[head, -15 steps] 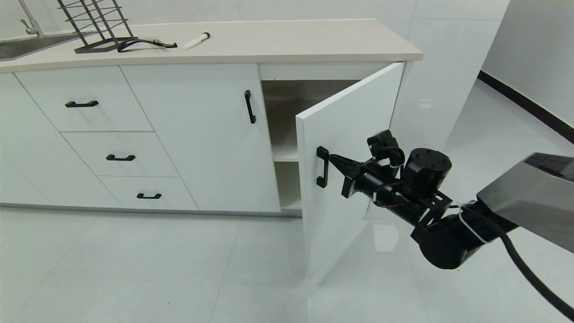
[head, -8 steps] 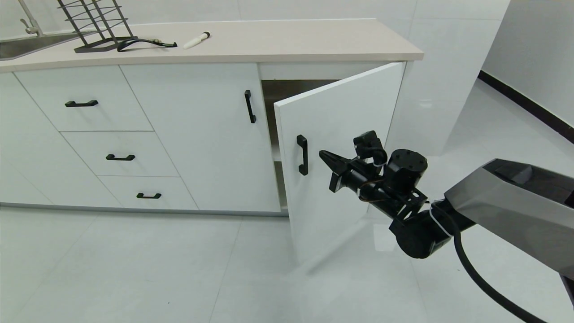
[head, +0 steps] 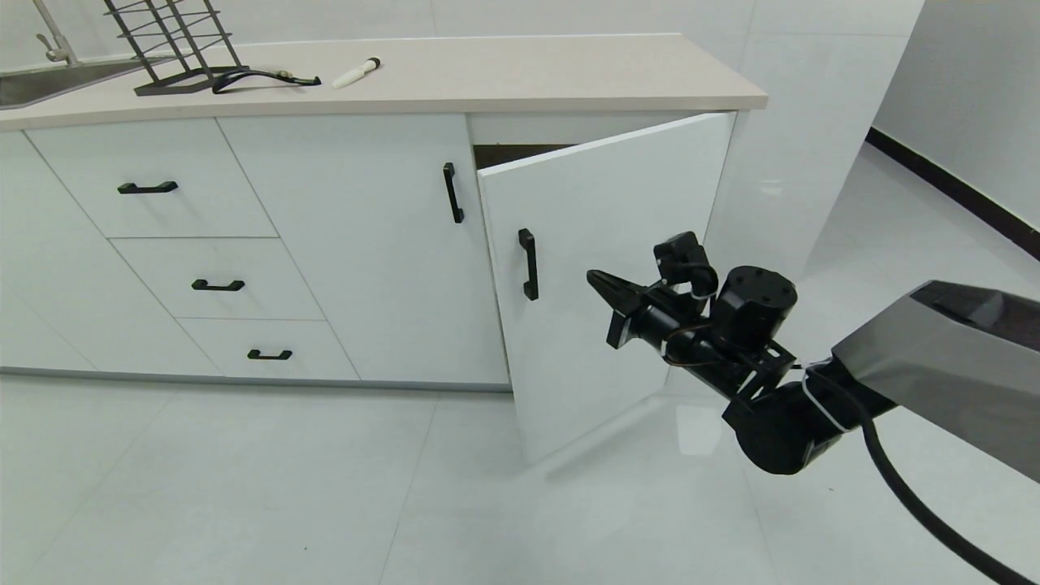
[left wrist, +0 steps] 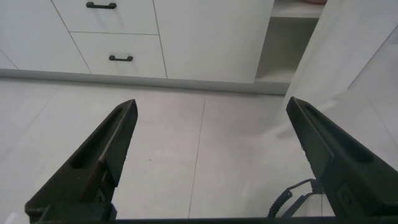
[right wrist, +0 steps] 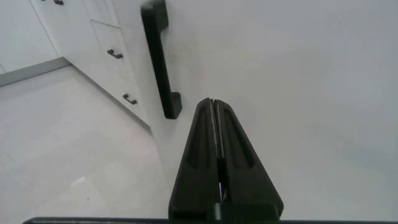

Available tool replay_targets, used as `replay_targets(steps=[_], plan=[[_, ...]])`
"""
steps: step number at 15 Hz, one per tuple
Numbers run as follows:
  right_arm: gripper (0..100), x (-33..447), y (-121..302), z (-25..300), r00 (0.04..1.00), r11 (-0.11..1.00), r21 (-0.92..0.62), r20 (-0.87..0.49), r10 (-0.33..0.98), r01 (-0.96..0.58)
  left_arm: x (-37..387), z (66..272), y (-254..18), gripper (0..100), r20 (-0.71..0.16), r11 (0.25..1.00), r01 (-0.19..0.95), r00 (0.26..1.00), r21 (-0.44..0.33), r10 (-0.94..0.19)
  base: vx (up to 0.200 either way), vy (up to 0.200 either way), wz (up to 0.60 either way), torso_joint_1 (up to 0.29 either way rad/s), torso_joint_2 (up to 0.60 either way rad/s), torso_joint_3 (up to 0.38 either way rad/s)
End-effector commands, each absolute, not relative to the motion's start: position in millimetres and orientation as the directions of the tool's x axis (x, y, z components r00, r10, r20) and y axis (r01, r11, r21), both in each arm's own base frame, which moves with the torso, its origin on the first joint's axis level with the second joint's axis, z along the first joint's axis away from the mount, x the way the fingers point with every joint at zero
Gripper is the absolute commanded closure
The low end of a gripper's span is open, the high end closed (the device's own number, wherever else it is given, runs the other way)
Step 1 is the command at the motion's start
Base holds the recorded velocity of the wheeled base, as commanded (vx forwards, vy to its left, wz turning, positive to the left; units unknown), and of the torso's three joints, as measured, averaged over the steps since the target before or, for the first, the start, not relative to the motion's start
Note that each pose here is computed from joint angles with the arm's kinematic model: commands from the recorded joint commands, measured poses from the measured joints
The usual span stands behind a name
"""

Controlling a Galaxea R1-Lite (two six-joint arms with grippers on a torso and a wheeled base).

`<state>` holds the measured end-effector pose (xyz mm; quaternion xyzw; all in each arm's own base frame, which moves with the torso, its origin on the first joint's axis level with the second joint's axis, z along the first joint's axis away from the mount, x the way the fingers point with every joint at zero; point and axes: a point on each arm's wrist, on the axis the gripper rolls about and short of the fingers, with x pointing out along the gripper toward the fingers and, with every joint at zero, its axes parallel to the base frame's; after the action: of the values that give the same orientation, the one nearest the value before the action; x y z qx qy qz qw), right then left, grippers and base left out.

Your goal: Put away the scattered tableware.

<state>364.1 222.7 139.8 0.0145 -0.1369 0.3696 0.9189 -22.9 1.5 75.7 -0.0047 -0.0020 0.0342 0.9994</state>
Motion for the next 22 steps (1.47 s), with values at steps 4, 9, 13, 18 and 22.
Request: replay_targets(steps=[4,9,13,18,22], plan=[[100,329,202,173,0.684,0.727,-0.079,0.283,0.673,-0.682,-23,76,1,0,0.005,0.998,-0.069,0.998,-0.011,0.069,0.000,0.000,0.00,0.000,0.00,0.000],[100,306,190,182,0.683,0.723,-0.077,0.274,0.677,-0.686,-23,76,1,0,0.005,0.998,-0.069,0.998,-0.011,0.069,0.000,0.000,0.00,0.000,0.00,0.000],[100,244,138,190,0.723,0.751,-0.066,0.228,0.652,-0.657,-23,76,1,0,0.005,0.998,-0.067,0.998,-0.010,0.067,0.000,0.000,0.00,0.000,0.00,0.000],[100,132,34,180,0.873,0.905,-0.071,0.239,0.424,-0.420,-23,76,1,0,0.005,0.998,-0.066,0.998,-0.009,0.066,0.000,0.000,0.00,0.000,0.00,0.000],[100,54,13,182,0.844,0.931,-0.155,0.392,0.366,-0.332,-23,76,1,0,0.003,0.998,-0.061,0.998,-0.008,0.061,0.000,0.000,0.00,0.000,0.00,0.000]])
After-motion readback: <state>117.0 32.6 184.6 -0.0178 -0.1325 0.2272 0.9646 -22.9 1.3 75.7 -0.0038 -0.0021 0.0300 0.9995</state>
